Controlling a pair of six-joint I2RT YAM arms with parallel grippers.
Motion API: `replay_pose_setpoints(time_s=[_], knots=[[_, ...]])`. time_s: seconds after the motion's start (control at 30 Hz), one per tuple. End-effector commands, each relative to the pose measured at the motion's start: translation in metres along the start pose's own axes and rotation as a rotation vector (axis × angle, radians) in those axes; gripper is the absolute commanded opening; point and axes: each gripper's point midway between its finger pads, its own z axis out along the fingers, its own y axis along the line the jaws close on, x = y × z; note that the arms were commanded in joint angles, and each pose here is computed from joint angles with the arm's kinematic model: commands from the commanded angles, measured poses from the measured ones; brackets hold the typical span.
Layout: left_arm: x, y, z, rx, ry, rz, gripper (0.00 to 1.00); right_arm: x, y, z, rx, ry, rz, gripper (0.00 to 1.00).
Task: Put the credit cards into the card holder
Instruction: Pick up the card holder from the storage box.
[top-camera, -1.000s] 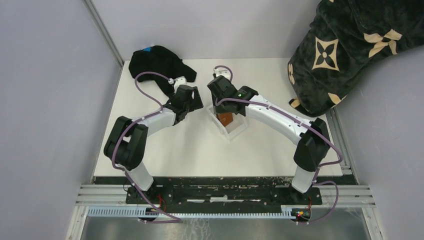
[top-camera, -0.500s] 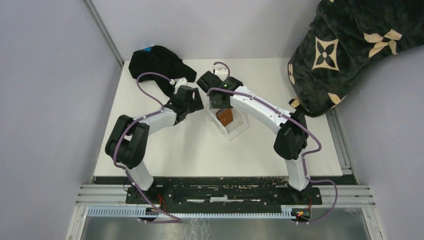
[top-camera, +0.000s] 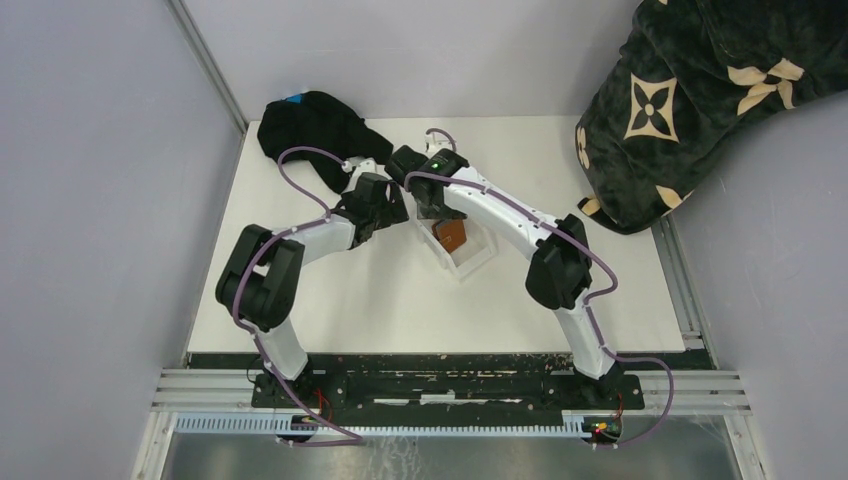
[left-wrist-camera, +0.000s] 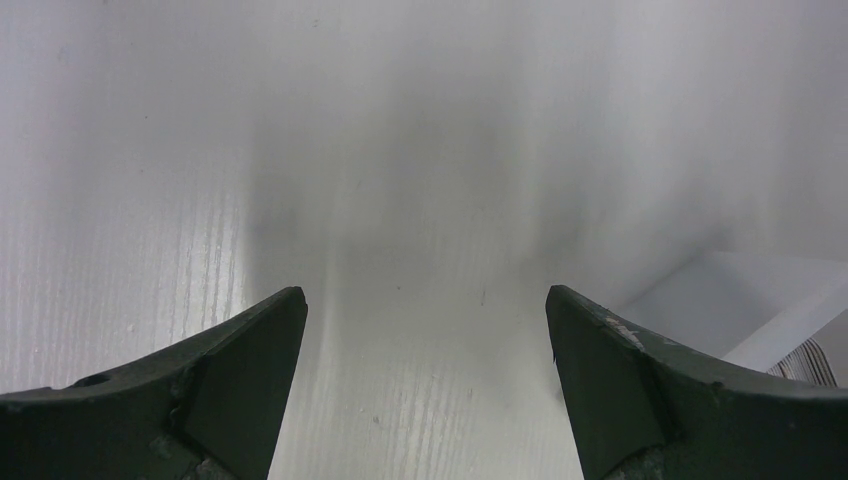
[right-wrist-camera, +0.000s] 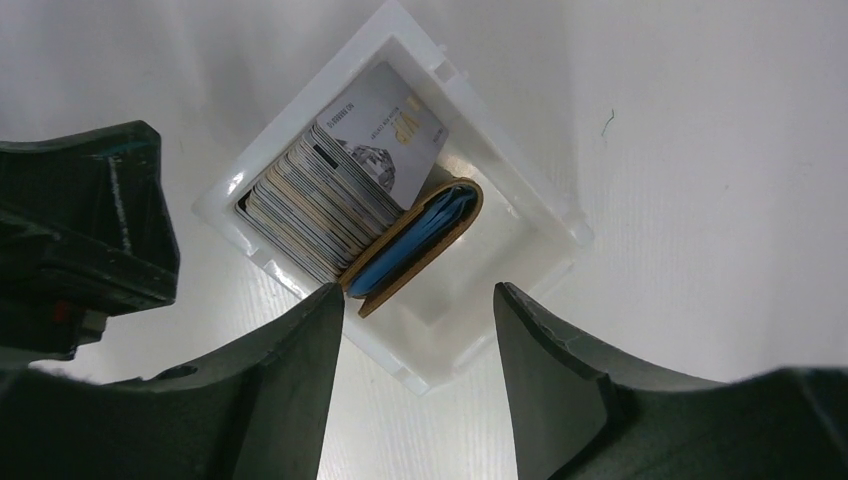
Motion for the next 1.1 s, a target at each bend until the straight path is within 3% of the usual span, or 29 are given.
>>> replay_pose_setpoints(time_s=[0.0, 0.43, 1.07], knots=[[-0.022, -0.014, 0.004, 0.053, -0.053, -0.034, 0.96, -0.001, -0.006, 0.002, 0.046, 0.006, 0.023, 0.64], [-0.019, -0.01, 0.011, 0.058, -0.04, -0.014, 0.96, 0.01, -0.008, 0.035, 0.063, 0.068, 0.05, 0.64], [-0.021, -0.012, 0.017, 0.06, -0.044, -0.005, 0.96, 0.011, -0.01, 0.048, 0.044, 0.091, 0.086, 0.64]])
